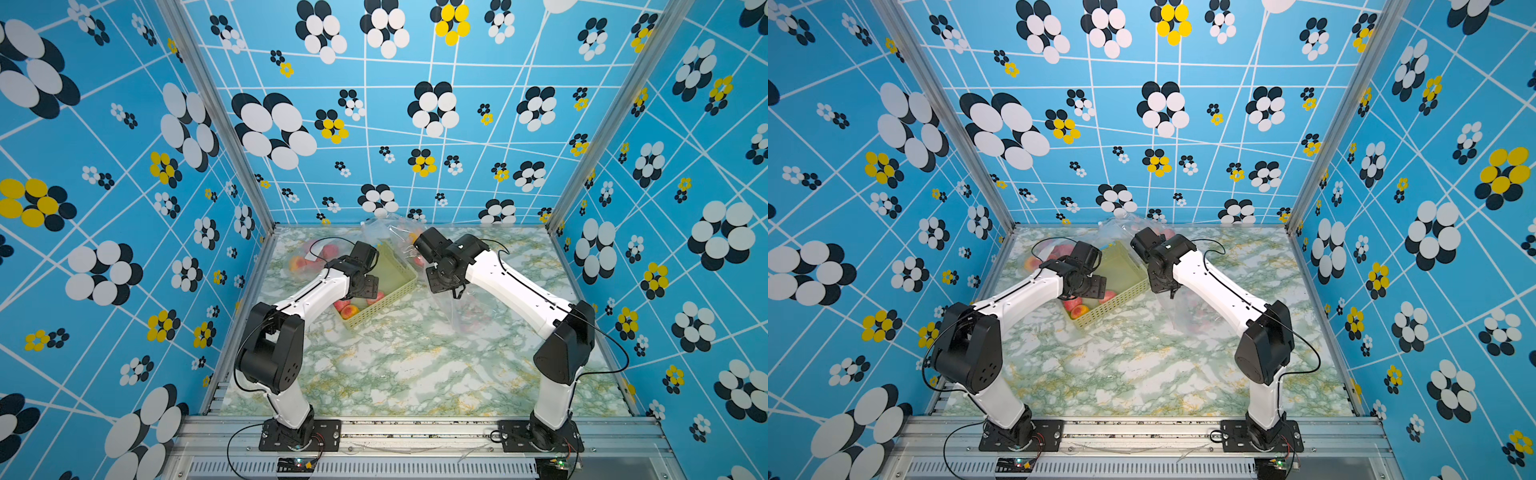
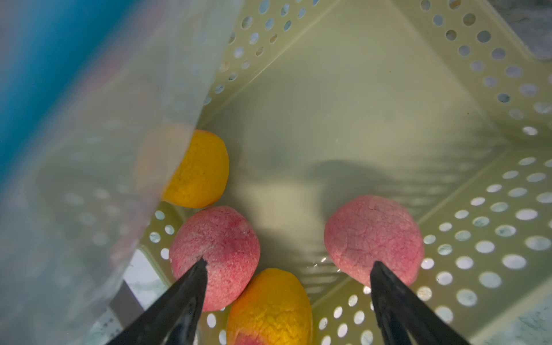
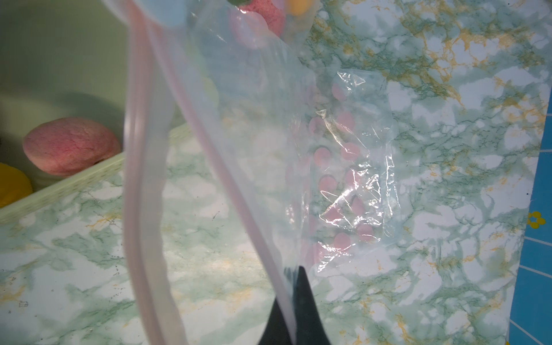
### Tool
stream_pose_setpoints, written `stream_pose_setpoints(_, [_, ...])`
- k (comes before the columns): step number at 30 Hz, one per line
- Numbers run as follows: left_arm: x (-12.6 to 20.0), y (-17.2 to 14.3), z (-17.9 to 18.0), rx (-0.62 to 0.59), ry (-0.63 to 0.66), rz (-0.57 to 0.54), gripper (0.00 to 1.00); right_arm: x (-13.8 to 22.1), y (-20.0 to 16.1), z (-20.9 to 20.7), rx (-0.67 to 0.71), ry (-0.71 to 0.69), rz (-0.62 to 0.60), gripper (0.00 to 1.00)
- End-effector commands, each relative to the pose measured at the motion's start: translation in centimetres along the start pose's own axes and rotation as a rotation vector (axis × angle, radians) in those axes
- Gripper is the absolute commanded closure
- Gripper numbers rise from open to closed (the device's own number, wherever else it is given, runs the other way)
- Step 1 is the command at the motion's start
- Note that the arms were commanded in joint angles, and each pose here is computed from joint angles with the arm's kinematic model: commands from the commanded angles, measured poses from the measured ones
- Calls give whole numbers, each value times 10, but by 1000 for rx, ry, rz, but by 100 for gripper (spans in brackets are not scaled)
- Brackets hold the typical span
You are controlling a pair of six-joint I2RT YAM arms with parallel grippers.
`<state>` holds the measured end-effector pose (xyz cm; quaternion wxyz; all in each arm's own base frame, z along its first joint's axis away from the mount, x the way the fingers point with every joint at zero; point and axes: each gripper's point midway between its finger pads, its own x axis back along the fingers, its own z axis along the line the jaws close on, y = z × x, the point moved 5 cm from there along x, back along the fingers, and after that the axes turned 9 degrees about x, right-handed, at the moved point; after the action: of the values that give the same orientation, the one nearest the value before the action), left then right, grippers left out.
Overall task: Place the peach in a zip-top bag and seal the zipper
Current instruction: Open the zipper of the food storage bag at the center of the board, then pick up the peach from the basket.
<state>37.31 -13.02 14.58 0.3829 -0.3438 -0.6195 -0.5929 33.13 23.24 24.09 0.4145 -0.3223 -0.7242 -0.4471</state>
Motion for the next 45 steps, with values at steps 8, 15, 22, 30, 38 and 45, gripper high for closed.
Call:
stream_pose_setpoints(8, [-19,25,20,-16,130,6,14,-6,3,2,-13,21,3,100])
stream_pose_setpoints(15, [-36,29,37,16,225,48,13,-7,1,3,-14,24,5,100])
stream_pose_setpoints(22, [-47,30,50,62,256,69,13,-7,-1,2,-18,25,5,100])
stream_pose_setpoints(30, [-60,27,55,91,253,103,6,-10,-2,5,-19,33,12,100])
stream_pose_setpoints(38, [-74,32,53,102,220,125,7,-13,-2,6,-21,34,16,100])
stream_pose_setpoints(45, [-81,32,49,100,199,131,14,-14,-2,7,-23,36,15,100])
